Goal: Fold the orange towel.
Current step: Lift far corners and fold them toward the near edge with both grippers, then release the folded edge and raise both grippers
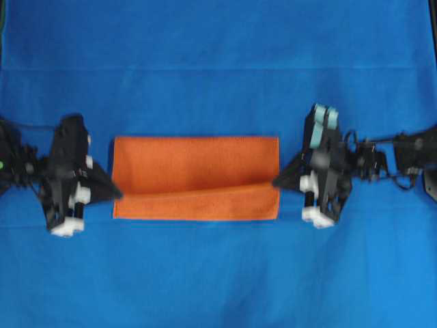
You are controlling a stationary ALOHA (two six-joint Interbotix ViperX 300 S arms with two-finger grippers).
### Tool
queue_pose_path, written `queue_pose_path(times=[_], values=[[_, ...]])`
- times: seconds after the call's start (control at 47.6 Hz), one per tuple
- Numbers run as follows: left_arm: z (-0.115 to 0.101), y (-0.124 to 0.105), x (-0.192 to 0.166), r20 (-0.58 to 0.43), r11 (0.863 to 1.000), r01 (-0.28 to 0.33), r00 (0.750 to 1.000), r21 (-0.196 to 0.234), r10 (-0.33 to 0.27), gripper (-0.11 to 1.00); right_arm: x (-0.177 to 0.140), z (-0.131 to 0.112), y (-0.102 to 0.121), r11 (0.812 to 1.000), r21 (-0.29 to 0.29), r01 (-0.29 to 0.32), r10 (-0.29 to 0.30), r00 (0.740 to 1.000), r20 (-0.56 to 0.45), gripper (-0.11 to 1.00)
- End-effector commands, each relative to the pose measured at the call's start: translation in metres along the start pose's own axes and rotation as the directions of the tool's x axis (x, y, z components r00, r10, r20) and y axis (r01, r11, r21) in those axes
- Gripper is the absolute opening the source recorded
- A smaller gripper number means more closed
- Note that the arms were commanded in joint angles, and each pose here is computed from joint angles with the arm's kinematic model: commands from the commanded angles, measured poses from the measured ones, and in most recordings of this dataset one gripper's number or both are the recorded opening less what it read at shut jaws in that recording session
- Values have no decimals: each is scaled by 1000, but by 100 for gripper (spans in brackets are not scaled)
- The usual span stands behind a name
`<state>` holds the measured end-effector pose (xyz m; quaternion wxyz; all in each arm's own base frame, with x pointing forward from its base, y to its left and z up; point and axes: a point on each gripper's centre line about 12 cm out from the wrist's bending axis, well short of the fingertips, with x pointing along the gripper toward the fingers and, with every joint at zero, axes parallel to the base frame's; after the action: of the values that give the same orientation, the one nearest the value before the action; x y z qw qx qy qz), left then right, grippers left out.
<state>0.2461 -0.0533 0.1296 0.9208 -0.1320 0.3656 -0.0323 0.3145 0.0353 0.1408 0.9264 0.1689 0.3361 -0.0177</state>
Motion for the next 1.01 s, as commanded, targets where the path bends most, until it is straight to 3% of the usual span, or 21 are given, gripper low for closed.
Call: queue_pose_path(times=[0.0,0.252,0.63,0.693,0.735,0.819,0.924,0.987], values=[[3,-9,7,-9,1000,20,1000,9,-20,1,7,3,12,1000,2,-25,25,1000,-1,2],[-5,-9,25,-73,1000,1,997,5,-1,1,27,-6,12,1000,22,-8,9,999,-53,2],[-4,-9,26,-57,1000,7,998,5,-7,5,31,-7,13,1000,31,3,0,997,-82,2],[-3,-10,26,-54,1000,8,999,5,-8,18,32,-5,14,999,32,1,1,997,-78,3],[-3,-10,26,-53,1000,9,999,5,-8,28,32,-3,14,999,33,1,2,997,-74,10],[-2,-10,24,-54,1000,8,998,8,-8,56,29,2,17,1000,24,-8,9,998,-64,37],[4,-9,16,-45,1000,3,999,14,-2,83,20,10,17,1000,9,-9,10,999,-52,63],[11,-3,10,-30,1000,-12,999,4,12,82,12,17,13,1000,2,-2,2,999,-37,64]])
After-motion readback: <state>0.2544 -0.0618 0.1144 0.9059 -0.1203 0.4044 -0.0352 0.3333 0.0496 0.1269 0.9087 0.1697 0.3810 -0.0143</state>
